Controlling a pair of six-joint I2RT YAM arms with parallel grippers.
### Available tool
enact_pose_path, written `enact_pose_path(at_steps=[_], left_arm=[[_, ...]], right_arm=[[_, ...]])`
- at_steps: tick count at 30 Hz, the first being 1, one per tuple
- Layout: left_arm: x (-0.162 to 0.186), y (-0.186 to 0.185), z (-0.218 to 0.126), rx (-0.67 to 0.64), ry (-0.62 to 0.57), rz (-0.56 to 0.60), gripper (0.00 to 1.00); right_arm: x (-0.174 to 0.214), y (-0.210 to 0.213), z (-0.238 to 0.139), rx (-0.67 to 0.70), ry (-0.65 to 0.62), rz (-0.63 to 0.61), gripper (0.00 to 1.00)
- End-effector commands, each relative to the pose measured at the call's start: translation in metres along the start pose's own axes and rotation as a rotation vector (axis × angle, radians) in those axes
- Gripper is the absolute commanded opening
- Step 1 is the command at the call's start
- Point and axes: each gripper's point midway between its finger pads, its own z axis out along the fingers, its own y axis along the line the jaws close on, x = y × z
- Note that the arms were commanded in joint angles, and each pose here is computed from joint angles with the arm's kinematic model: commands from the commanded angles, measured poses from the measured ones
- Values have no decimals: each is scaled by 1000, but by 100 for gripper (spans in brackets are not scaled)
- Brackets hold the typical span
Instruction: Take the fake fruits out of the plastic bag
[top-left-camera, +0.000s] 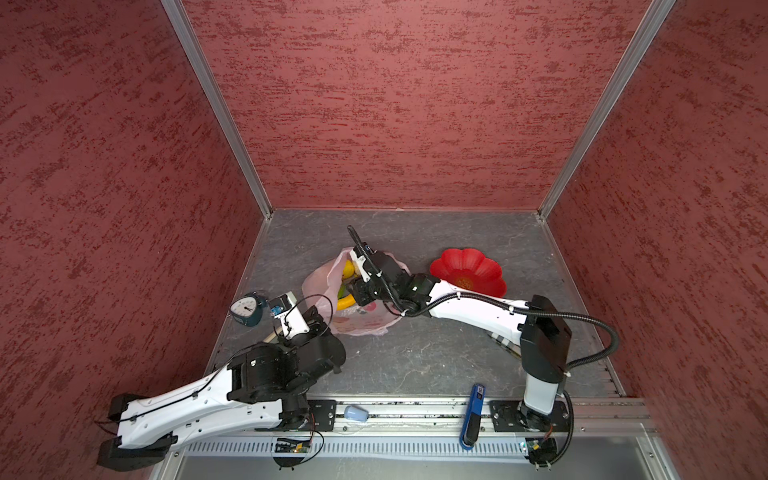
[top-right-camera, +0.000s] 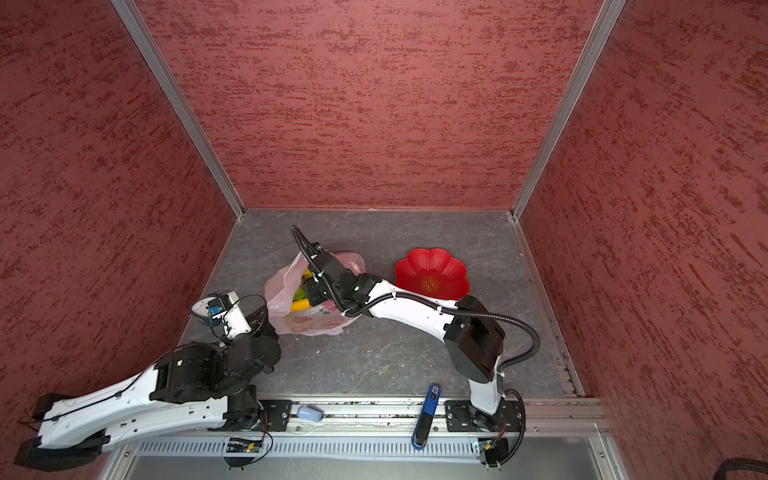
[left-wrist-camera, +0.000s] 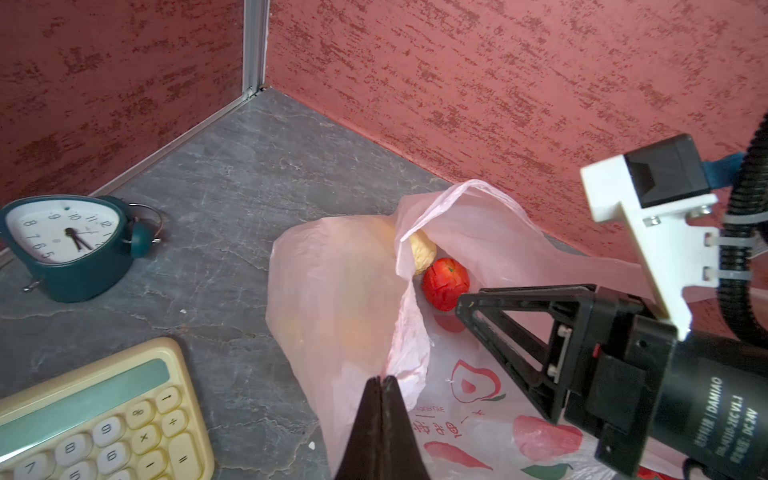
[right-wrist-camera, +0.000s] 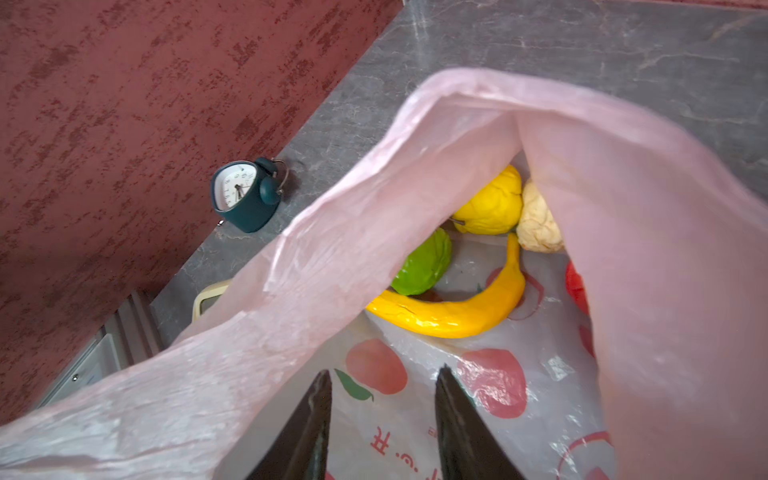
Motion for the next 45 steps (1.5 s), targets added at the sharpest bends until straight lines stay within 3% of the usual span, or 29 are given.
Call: enact_pose_path(at_steps=[1, 7, 16, 26, 32, 38, 45], left_arm=[[-6, 17, -3, -72, -10, -10, 4], [8, 21, -6, -103, 87, -11, 4], [50, 20, -6, -147, 259, 46, 4], [68, 29, -8, -286, 296, 92, 4], [68, 28, -12, -342, 264, 68, 4], [44, 13, -13, -268, 189, 27, 4], [40, 13, -12, -202, 183, 9, 4]], right_arm=[[25, -7, 9, -3, 52, 16, 42], [72, -28, 20, 24, 143, 16, 43], [106, -40, 26, 28, 210, 47, 44], [126, -58, 28, 102, 267, 46, 51], [110, -71, 22, 160, 213, 82, 52], [75, -71, 18, 162, 132, 87, 52], [37, -108, 17, 303, 40, 86, 52]])
